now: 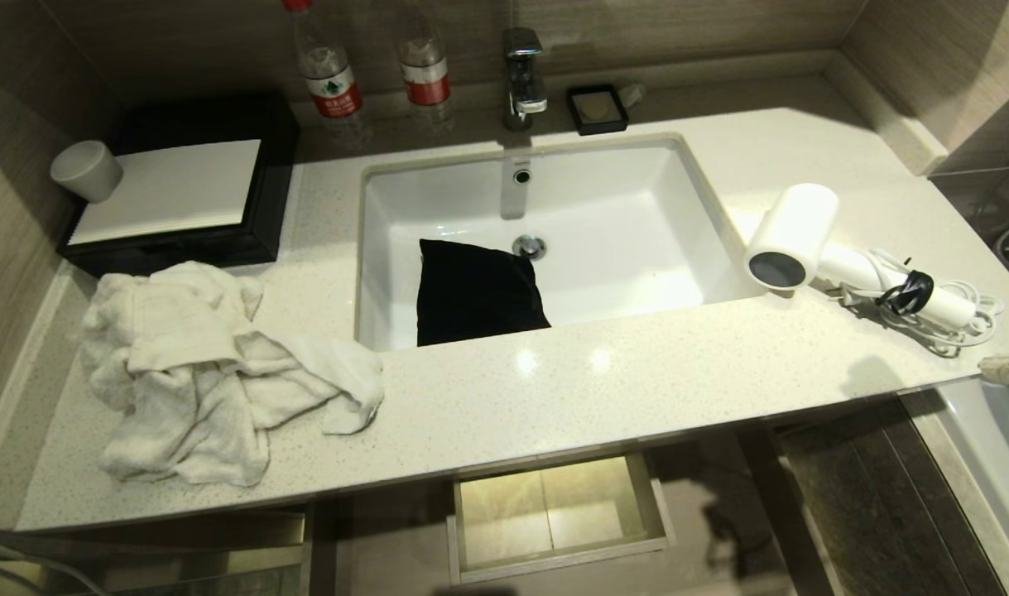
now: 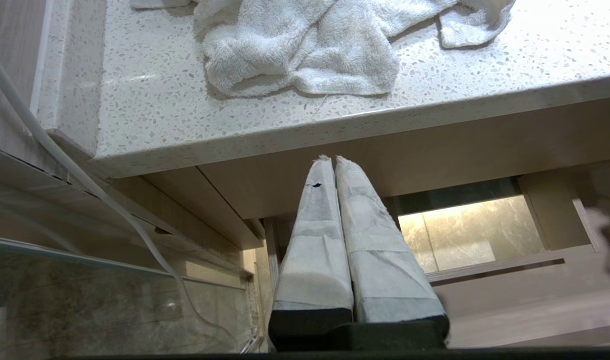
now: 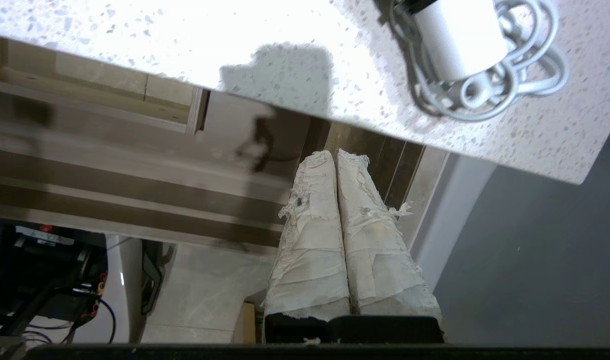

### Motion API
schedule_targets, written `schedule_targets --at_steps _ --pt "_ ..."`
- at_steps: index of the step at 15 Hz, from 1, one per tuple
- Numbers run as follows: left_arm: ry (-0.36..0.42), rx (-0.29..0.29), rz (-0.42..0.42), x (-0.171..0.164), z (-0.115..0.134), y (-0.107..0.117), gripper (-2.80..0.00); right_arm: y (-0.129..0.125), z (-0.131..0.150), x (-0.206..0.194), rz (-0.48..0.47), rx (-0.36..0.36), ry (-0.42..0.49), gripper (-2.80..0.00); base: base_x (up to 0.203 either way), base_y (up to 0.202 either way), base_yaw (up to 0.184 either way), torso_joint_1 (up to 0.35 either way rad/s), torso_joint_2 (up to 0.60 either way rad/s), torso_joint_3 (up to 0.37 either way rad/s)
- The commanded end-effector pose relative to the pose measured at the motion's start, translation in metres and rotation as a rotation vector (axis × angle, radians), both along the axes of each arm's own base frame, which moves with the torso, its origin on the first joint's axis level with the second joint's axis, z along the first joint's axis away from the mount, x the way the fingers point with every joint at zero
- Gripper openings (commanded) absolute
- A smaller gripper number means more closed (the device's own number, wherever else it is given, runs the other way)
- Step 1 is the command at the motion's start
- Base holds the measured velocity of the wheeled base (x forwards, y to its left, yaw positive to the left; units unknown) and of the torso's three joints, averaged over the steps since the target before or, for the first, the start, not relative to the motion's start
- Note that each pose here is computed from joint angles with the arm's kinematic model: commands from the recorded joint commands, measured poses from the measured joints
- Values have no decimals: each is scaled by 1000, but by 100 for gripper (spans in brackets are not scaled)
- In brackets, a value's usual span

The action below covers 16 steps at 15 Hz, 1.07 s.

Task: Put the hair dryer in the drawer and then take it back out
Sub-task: Pick up the hairdryer

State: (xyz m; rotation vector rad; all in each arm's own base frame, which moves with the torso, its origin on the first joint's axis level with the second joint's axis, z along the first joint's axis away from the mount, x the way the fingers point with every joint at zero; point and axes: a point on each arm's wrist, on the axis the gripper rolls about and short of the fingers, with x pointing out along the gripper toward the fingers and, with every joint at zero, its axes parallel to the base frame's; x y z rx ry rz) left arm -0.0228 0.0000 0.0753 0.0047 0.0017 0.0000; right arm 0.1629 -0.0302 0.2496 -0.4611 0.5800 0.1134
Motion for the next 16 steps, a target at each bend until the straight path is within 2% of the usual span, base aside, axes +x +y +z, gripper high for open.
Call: schedule_targets --at_steps 1,2,3,4,5,8,9,12,16 --pt "1 0 0 0 0 0 -280 -11 4 27 30 11 20 -280 0 0 0 0 0 0" --pt "1 0 0 0 0 0 -280 -15 5 45 67 21 27 -280 0 0 0 0 0 0" --pt "1 0 0 0 0 0 -280 -18 10 59 148 30 13 -280 0 0 0 0 0 0" --pt "1 0 0 0 0 0 -280 -21 9 71 238 22 11 -280 0 0 0 0 0 0" --pt "0 0 0 0 0 0 -280 -29 7 82 286 3 18 -280 0 0 0 0 0 0" --pt "0 0 0 0 0 0 -280 -47 -1 103 349 -22 76 -280 0 0 0 0 0 0" --pt "1 0 0 0 0 0 -280 -51 -1 111 356 -28 79 0 0 0 0 0 0 0" --pt "1 0 0 0 0 0 -280 -62 7 124 358 -68 63 0 0 0 0 0 0 0" --pt "1 0 0 0 0 0 -280 -61 14 119 370 -43 86 0 0 0 0 0 0 0"
